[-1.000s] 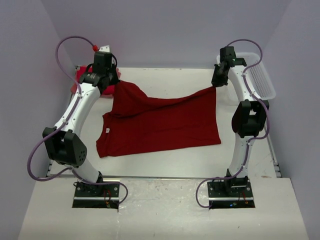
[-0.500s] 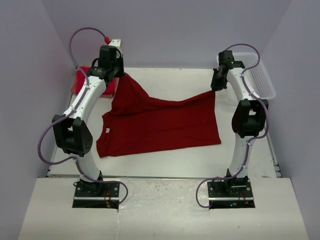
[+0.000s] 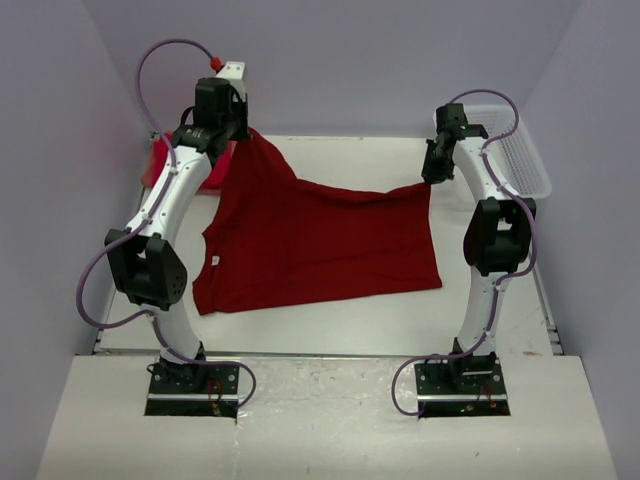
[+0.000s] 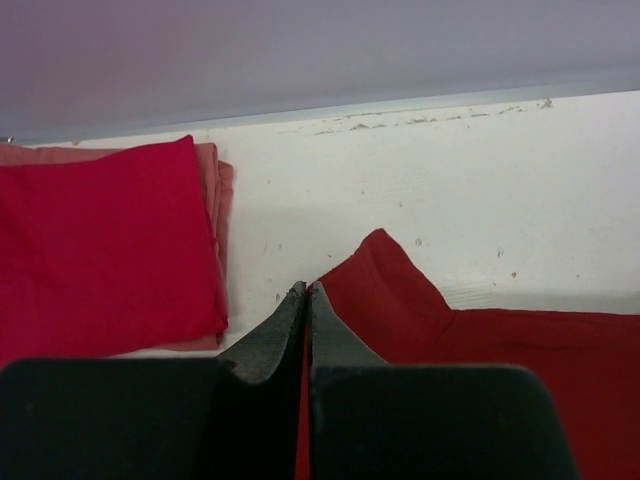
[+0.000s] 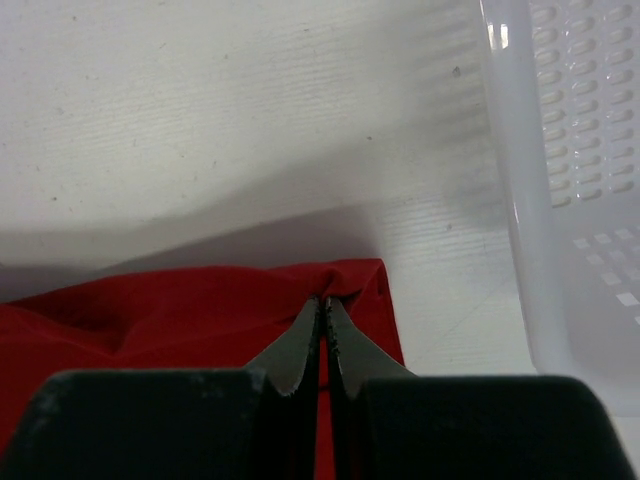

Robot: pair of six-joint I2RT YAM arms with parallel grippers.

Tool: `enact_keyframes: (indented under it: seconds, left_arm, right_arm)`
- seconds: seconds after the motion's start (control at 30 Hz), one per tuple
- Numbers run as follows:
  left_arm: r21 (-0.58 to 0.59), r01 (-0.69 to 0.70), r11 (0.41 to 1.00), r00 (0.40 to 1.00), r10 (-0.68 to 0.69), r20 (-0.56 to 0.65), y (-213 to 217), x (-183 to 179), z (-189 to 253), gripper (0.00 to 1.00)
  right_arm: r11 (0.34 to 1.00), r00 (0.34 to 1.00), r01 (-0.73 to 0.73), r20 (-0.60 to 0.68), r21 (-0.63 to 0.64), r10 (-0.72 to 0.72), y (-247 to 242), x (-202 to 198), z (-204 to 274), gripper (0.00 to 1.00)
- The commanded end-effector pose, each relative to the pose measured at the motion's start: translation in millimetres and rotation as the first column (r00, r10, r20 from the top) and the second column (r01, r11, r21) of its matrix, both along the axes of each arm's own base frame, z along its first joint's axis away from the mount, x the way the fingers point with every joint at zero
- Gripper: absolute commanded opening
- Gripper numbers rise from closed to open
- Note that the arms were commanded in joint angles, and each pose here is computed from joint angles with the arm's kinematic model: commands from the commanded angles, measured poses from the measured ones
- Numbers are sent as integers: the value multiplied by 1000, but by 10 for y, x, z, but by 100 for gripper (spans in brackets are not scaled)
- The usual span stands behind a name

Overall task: Fold and stack the t-shirts
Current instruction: Fold the other side of the tshirt into a rectangle

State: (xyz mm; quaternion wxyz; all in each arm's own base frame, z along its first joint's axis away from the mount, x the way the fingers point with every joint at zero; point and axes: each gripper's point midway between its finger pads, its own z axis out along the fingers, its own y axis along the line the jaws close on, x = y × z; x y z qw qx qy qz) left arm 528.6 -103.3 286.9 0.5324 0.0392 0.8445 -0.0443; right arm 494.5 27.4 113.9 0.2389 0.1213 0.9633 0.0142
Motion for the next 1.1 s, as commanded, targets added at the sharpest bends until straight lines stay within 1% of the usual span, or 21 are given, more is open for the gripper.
enact_keyframes:
  seconds: [0.0,0.07,0.17,0.37,0.4,0.47,0.5,0.53,0.67,0.73,0.77,0.87,0.93,0.97,1.03,1.07]
  left_arm:
    - [19,8,1000,999,-9,44,12,61,92,0]
    - [16,16,1000,999,-17,43,-5,63,86,0]
    - [13,24,1000,999,-24,40,-21,71,65,0]
    - [22,27,999,999,-28,30,-17,70,21,0]
    - [24,27,999,999,-28,30,-18,74,17,0]
    - [23,29,999,999,-30,29,-19,68,14,0]
    - [22,30,999,999,-31,30,-21,65,22,0]
    - [24,29,999,999,-30,30,-19,69,21,0]
    - [24,32,999,999,-33,26,-24,68,3,0]
    - [24,34,999,999,-34,24,-26,66,-4,0]
    - [23,35,999,999,-36,22,-28,64,-7,0]
    - [26,33,999,999,-34,20,-22,61,-17,0]
    - [29,28,999,999,-28,19,-12,66,-29,0]
    - [35,15,999,1000,-16,20,11,74,-29,0]
    - [48,-4,999,1000,4,13,54,98,-70,0]
    - [54,-7,999,1000,7,9,60,115,-100,0]
  right_arm:
    - [1000,998,-13,57,-13,14,-8,89,197,2]
    - [1000,998,-14,59,-13,15,-8,86,203,0]
    - [1000,998,-19,68,-5,20,8,84,240,1]
    - [999,997,-42,72,12,41,58,86,251,0]
    - [1000,997,-23,75,-5,23,11,100,258,8]
    - [999,996,-39,82,4,38,41,98,276,10]
    - [999,996,-41,78,10,40,47,85,259,1]
    - [999,996,-43,78,13,42,52,78,263,0]
    - [1000,996,-30,84,4,29,35,72,264,0]
    - [1000,997,-24,80,-2,24,14,69,263,7]
    - [999,997,-34,76,5,34,33,64,255,4]
    - [1000,997,-30,78,4,29,34,56,274,0]
    - [1000,995,-25,93,7,24,29,70,309,0]
    - [1000,995,1,99,-21,1,-35,70,304,0]
    - [998,986,32,164,-52,-23,-109,132,427,0]
    - [998,982,24,190,-56,-13,-104,166,481,0]
